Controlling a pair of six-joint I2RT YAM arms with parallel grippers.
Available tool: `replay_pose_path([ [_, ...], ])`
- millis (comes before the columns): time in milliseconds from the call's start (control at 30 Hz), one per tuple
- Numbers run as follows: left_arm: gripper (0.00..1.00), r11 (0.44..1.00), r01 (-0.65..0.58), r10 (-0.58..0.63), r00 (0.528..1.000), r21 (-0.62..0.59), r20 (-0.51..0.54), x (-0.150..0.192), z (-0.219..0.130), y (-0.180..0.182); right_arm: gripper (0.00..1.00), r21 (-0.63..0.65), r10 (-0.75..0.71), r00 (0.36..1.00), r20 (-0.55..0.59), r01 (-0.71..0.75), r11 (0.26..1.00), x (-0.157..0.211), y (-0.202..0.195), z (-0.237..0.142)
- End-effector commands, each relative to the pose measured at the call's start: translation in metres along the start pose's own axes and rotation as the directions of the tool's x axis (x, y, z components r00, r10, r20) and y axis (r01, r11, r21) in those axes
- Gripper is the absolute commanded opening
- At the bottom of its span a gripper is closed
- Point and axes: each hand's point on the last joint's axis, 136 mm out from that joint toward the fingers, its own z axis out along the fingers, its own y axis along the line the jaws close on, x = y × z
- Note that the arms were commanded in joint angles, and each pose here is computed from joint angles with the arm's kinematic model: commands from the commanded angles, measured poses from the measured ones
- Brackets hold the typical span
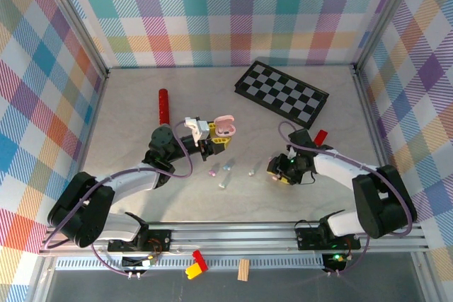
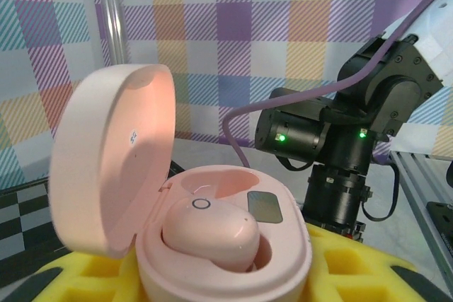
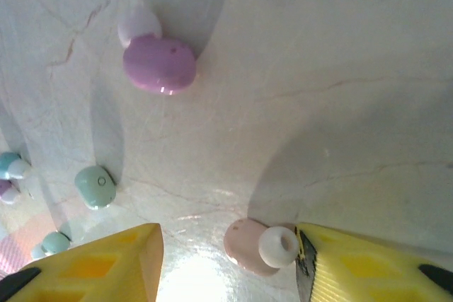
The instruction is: Insert the wireless bluetooth earbuds into the charging case
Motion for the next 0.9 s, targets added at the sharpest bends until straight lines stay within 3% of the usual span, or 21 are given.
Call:
replay_pose_path([
  [0, 0.37, 1.0, -0.023, 0.023, 0.999, 0.005, 0.049, -0.012, 0.0, 0.001, 0.53, -0.02, 0.015, 1.0, -0.018, -0.015, 1.0, 0.01, 0.005, -0.001],
  [167, 0.37, 1.0, -0.015, 0.016, 0.998, -0.011, 0.06, -0.011, -0.003, 0.007, 0.53, 0.058, -0.03, 0.999, 0.023, 0.029, 0.998, 0.009, 0.002, -0.015],
  [433, 0.37, 0.992, 0.018, -0.005, 0.995, -0.122, 0.1, -0.004, -0.03, 0.037, 0.54, 0.31, -0.205, 0.977, 0.055, 0.179, 0.934, 0.005, -0.002, -0.044],
  [567, 0.37, 0.985, 0.025, -0.007, 0.994, -0.168, 0.109, -0.005, -0.041, 0.049, 0.54, 0.476, -0.32, 0.947, 0.002, 0.28, 0.833, 0.004, -0.002, -0.051],
  [700, 0.37, 0.978, 0.01, 0.015, 0.993, -0.208, 0.12, -0.012, -0.052, 0.057, 0.54, 0.633, -0.409, 0.91, -0.076, 0.36, 0.685, 0.0, -0.002, -0.053],
  [867, 0.37, 0.971, 0.015, 0.016, 0.992, -0.239, 0.129, -0.017, -0.063, 0.065, 0.54, 0.729, -0.488, 0.853, -0.186, 0.453, 0.513, -0.002, 0.003, -0.042],
])
